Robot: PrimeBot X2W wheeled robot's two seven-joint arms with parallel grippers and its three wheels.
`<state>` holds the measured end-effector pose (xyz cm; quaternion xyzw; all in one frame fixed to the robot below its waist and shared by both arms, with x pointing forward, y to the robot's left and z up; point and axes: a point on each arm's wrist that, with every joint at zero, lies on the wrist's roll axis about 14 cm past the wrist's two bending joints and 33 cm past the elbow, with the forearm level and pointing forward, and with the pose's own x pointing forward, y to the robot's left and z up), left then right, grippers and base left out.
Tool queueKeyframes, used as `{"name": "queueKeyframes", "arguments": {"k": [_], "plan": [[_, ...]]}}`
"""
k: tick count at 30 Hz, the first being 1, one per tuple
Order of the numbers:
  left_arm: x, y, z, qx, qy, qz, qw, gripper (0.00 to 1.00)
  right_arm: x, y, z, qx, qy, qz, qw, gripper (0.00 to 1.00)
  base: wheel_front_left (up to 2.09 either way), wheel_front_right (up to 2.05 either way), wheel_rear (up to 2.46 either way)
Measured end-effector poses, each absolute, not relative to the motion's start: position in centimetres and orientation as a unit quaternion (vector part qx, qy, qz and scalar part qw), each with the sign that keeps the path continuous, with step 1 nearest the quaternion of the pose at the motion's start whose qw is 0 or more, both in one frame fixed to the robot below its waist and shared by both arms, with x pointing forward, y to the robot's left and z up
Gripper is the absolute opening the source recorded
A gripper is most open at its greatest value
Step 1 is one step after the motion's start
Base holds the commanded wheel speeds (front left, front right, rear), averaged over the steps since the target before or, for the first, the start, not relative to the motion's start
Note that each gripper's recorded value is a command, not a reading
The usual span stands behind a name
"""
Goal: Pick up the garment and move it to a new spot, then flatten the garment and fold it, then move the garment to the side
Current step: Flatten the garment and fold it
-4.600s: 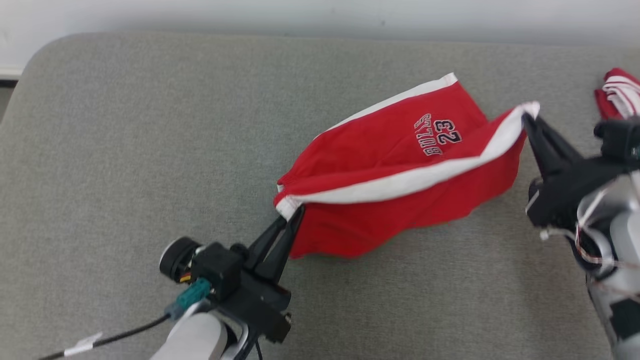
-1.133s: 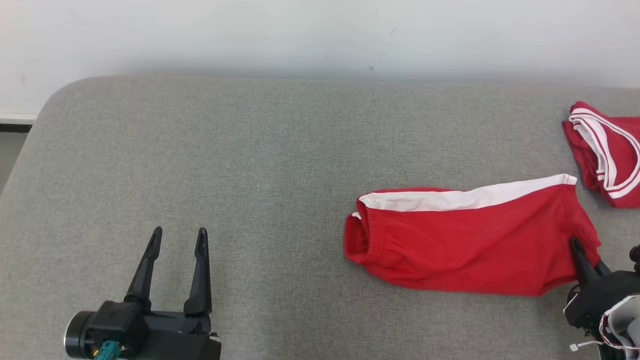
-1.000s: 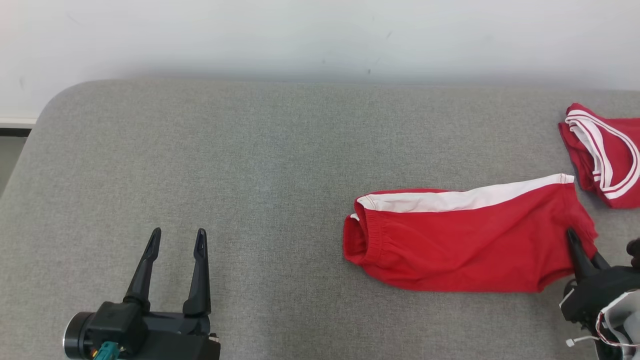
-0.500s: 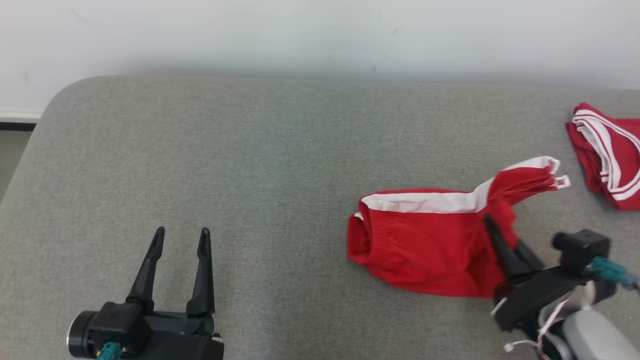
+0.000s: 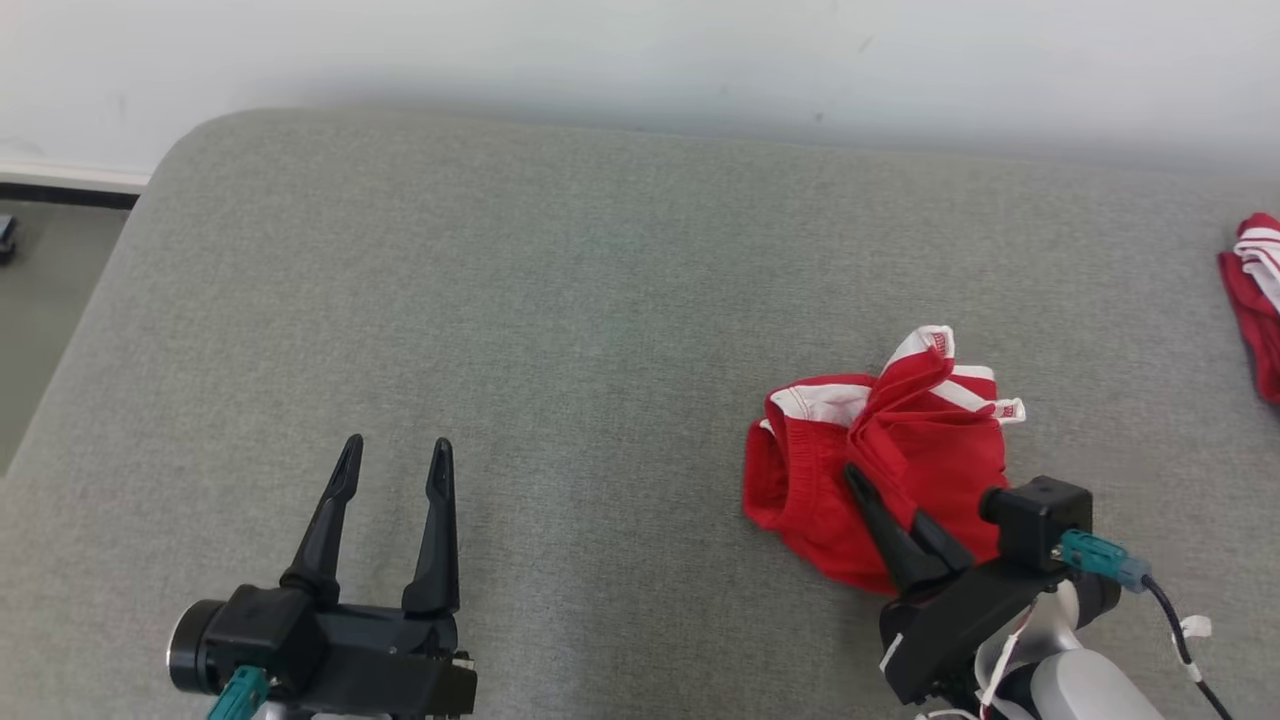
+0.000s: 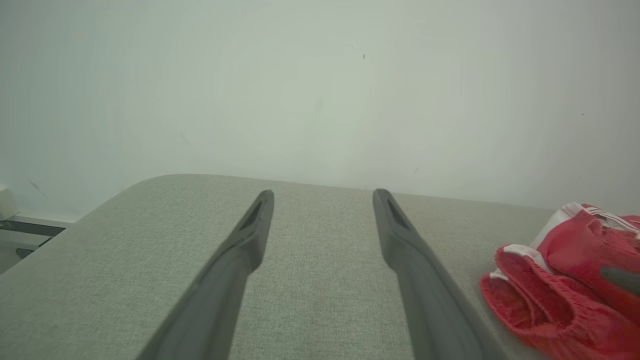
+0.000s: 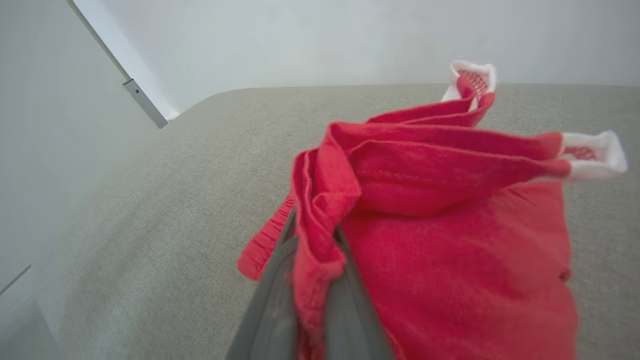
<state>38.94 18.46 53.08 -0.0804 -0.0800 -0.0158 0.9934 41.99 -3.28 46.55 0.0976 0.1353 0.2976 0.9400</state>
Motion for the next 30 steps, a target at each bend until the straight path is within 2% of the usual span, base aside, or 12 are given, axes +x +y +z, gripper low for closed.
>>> {"name": "queueKeyframes", "arguments": {"k": [8,9,10,20,30], "plan": [[39.0,19.1,52.7,-0.083,-0.075,-0.003,0.994,1.00,41.7,-1.5,44.5,0.094,0.161,0.310,0.932,0.00,0.00,0.00,0.00],[38.9,19.1,52.7,-0.083,-0.074,-0.002,0.994,1.00,41.7,-1.4,44.6,0.090,0.157,0.311,0.933,0.63,0.00,0.00,0.00],[38.9,19.1,52.7,-0.083,-0.074,-0.001,0.994,1.00,41.8,-1.4,44.7,0.088,0.153,0.311,0.934,1.00,0.00,0.00,0.00],[38.7,19.5,53.2,-0.079,-0.082,0.004,0.994,1.00,43.0,-4.3,48.7,0.099,0.064,0.275,0.954,1.00,0.00,0.00,0.00],[38.6,19.7,53.7,-0.054,-0.090,0.002,0.994,1.00,42.0,-12.3,51.0,0.122,-0.008,0.161,0.979,1.00,0.00,0.00,0.00]]}}
